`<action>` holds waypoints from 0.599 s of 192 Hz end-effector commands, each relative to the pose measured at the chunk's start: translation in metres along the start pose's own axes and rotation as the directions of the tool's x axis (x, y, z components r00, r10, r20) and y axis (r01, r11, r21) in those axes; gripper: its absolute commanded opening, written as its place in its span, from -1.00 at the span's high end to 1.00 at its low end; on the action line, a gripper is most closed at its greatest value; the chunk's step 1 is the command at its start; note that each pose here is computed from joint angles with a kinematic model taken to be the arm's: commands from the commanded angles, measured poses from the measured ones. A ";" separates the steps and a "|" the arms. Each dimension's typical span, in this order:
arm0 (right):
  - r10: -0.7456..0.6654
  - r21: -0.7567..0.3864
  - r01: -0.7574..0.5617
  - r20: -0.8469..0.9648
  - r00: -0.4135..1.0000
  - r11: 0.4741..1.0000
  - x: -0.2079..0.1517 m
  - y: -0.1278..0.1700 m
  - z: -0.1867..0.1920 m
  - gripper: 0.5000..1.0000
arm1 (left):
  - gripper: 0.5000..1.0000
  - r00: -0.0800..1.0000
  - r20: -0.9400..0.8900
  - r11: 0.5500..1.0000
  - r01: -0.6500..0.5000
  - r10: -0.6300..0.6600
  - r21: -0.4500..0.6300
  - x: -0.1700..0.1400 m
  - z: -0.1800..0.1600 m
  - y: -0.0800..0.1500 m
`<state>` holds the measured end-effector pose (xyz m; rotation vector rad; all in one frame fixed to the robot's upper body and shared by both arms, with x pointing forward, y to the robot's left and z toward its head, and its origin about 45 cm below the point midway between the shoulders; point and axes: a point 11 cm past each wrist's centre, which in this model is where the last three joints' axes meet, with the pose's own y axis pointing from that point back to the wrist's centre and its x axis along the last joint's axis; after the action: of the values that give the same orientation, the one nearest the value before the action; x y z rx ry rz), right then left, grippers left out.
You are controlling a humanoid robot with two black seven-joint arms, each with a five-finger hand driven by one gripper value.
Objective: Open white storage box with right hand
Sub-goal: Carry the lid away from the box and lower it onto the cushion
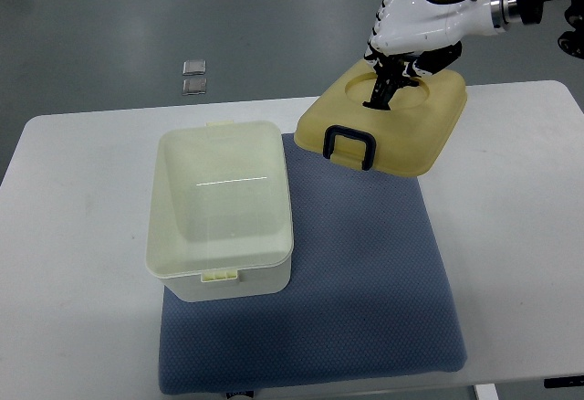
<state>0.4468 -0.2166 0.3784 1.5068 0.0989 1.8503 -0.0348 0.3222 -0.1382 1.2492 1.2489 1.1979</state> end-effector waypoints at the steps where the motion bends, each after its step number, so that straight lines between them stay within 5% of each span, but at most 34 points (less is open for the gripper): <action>1: -0.003 0.002 0.003 0.013 1.000 1.000 -0.014 -0.002 -0.002 1.00 | -1.00 1.000 0.000 1.000 0.000 0.000 0.001 0.000 -0.001 0.000; 115: -0.025 0.010 0.024 0.068 0.997 1.000 -0.056 -0.009 -0.012 1.00 | -1.00 1.000 0.000 1.000 0.000 0.000 0.000 0.000 0.000 0.000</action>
<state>0.4441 -0.2350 0.3323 1.5571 0.0944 1.7885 -0.0351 0.3223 -0.1382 1.2498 1.2491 1.1980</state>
